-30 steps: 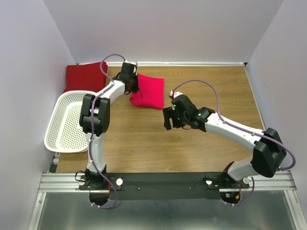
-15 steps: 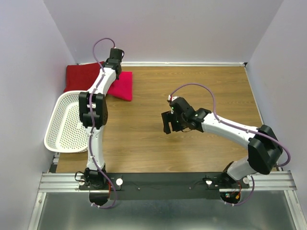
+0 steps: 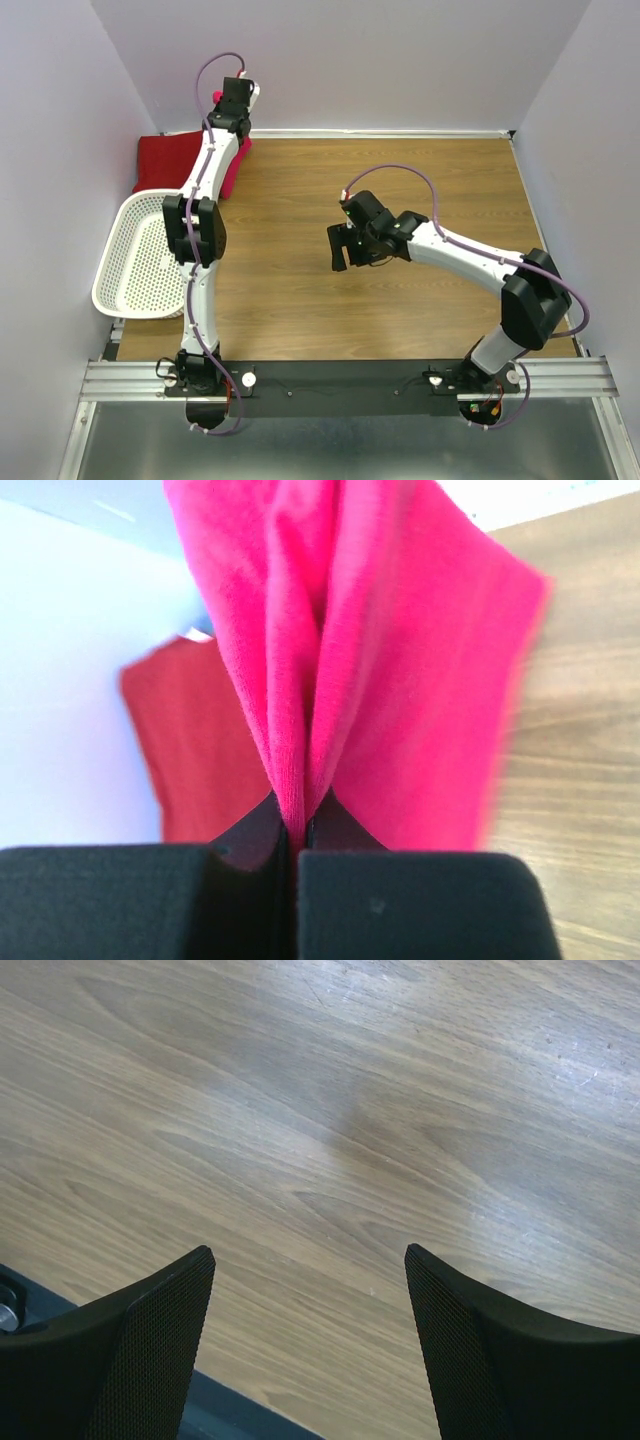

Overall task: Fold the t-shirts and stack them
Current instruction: Neatly place the folded tshirt to the corner

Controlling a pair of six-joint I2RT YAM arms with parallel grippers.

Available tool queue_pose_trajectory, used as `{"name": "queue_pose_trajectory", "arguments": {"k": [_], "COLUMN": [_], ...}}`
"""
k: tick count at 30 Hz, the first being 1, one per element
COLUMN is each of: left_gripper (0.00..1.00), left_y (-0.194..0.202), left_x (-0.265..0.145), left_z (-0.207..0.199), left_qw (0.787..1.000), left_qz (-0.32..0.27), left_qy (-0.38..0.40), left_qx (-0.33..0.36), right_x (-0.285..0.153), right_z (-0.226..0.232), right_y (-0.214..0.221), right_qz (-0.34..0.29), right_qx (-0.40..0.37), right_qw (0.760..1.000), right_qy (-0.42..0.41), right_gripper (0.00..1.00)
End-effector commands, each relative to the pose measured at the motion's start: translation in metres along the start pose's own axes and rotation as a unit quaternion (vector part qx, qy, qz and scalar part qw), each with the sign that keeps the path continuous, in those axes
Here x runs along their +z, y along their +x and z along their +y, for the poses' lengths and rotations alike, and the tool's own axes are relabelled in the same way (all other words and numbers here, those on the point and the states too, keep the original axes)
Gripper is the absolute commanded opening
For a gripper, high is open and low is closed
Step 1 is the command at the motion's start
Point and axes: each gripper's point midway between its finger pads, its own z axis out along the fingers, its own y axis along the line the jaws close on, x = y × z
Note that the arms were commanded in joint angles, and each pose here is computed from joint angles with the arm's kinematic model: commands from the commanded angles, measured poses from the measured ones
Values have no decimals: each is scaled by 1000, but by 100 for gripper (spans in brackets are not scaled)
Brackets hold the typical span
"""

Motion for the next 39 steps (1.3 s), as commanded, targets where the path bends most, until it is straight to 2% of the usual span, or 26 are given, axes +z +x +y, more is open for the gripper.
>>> {"name": "queue_pose_trajectory", "arguments": {"k": [1,9,15,24,28,39], "left_gripper": [0,0,0,0,0,0], "left_y": [-15,-18,-39,-25,-37,-40], "left_x": [-13,-30,-46,-34,-42,-45], "left_z": [30,58,69,92,99,130], "left_qw": [1000,999,998,997,996,992], "left_qz": [-16,-7,-42,-24,-46,-59], "left_qy": [-26,-53,-49,-74,-74,-110], "left_qx": [7,10,-2,-4,-10,-10], "right_x": [-2,-7,-8,-15,-13,-15], "right_z": [2,4,8,6,5,-1], "right_y": [3,3,0,-9,-7,-5], "right_qz": [22,32,40,39,47,50], "right_qx": [15,32,45,54,54,55], "right_qw": [1000,999,998,997,997,996], "right_qy": [4,9,11,30,36,52], "right_gripper": [84,84,84,84,84,84]}}
